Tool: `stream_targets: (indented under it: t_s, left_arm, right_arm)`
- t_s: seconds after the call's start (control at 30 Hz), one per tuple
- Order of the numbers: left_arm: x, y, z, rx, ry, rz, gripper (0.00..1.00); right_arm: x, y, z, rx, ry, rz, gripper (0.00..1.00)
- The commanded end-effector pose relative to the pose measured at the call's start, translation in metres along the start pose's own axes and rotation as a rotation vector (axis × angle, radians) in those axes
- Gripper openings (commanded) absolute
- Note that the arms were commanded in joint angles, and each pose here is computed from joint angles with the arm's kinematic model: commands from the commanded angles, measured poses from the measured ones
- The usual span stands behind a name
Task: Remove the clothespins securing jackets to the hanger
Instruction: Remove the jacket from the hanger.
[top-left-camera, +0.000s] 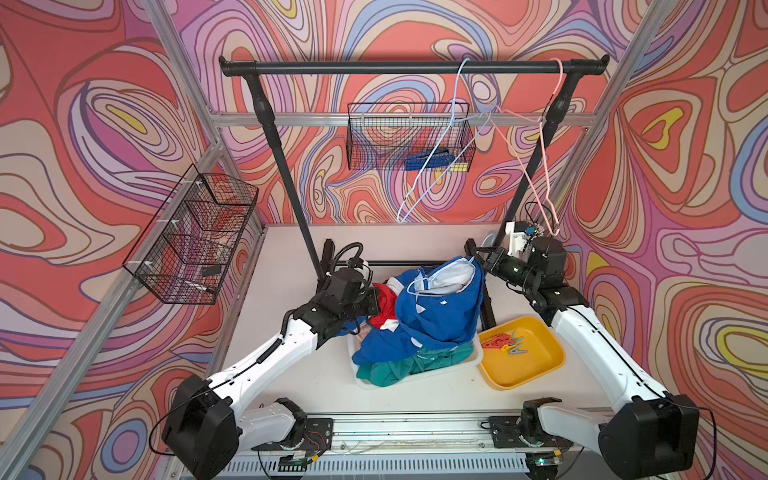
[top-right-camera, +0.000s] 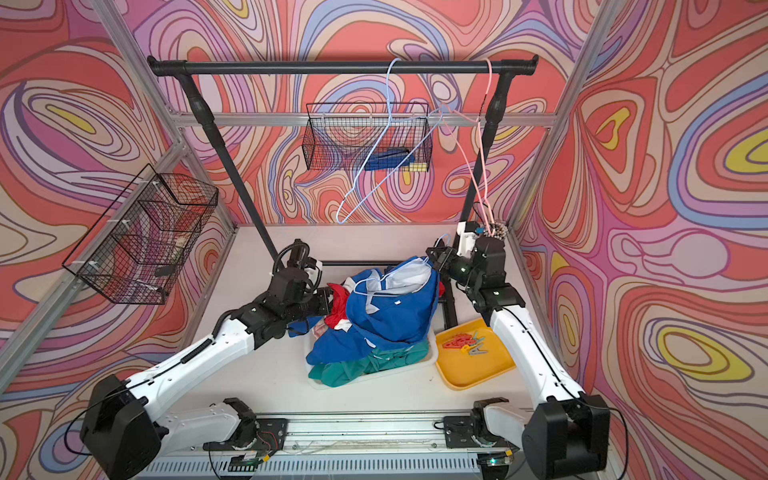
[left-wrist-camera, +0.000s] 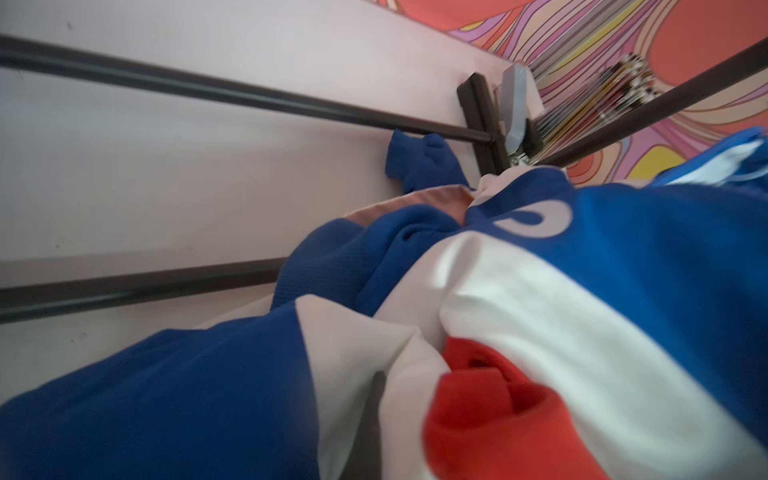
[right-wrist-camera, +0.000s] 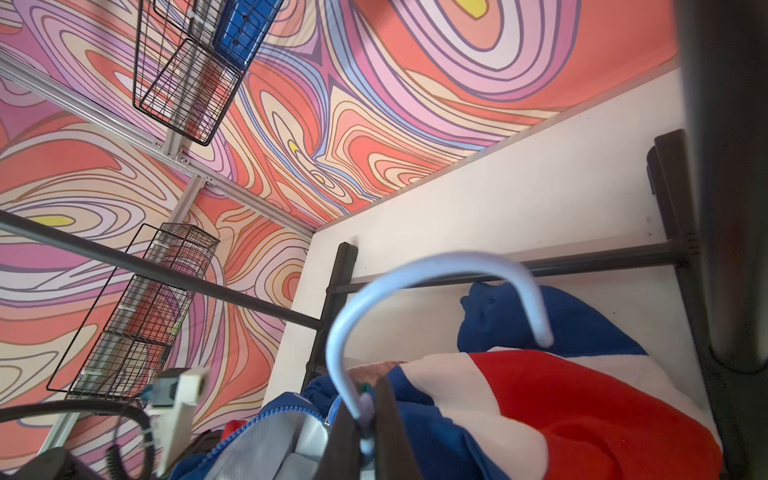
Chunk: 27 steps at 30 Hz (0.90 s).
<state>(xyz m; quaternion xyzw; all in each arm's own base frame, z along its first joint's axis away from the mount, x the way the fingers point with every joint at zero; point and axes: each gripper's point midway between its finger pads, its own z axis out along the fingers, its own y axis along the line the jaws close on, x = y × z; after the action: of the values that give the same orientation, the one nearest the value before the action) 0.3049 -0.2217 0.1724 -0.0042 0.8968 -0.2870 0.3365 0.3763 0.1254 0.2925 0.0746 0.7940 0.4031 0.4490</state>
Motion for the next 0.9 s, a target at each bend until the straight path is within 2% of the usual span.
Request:
stream_targets:
  t_s: [0.0,0.5,0.67,0.77,0.8,0.87]
  left_arm:
    - [0.021,0.003,0.019,0.016,0.021,-0.028,0.00]
    - [0.143,0.072,0.088,-0.238,0.307,-0.019,0.00]
    - [0.167,0.082,0.096,-0.253,0.350,-0.033,0.00]
    - [0.163,0.074,0.092,-0.231,0.355,-0.033,0.00]
    - [0.155,0.068,0.087,-0.214,0.334,-0.026,0.10]
    - [0.136,0.053,0.074,-0.177,0.289,0.001,0.38]
  right_arm:
    - [0.015,0.003,0.004,-0.021,0.045,0.020,0.00]
    - [0.026,0.013,0.014,-0.028,0.068,0.005,0.00]
    - [0.029,0.011,0.015,-0.022,0.079,0.005,0.00]
    - [0.032,0.011,0.017,-0.029,0.089,0.006,0.00]
    - [0.033,0.011,0.017,-0.027,0.088,0.006,0.00]
    - [0.031,0.012,0.016,-0.028,0.085,0.004,0.00]
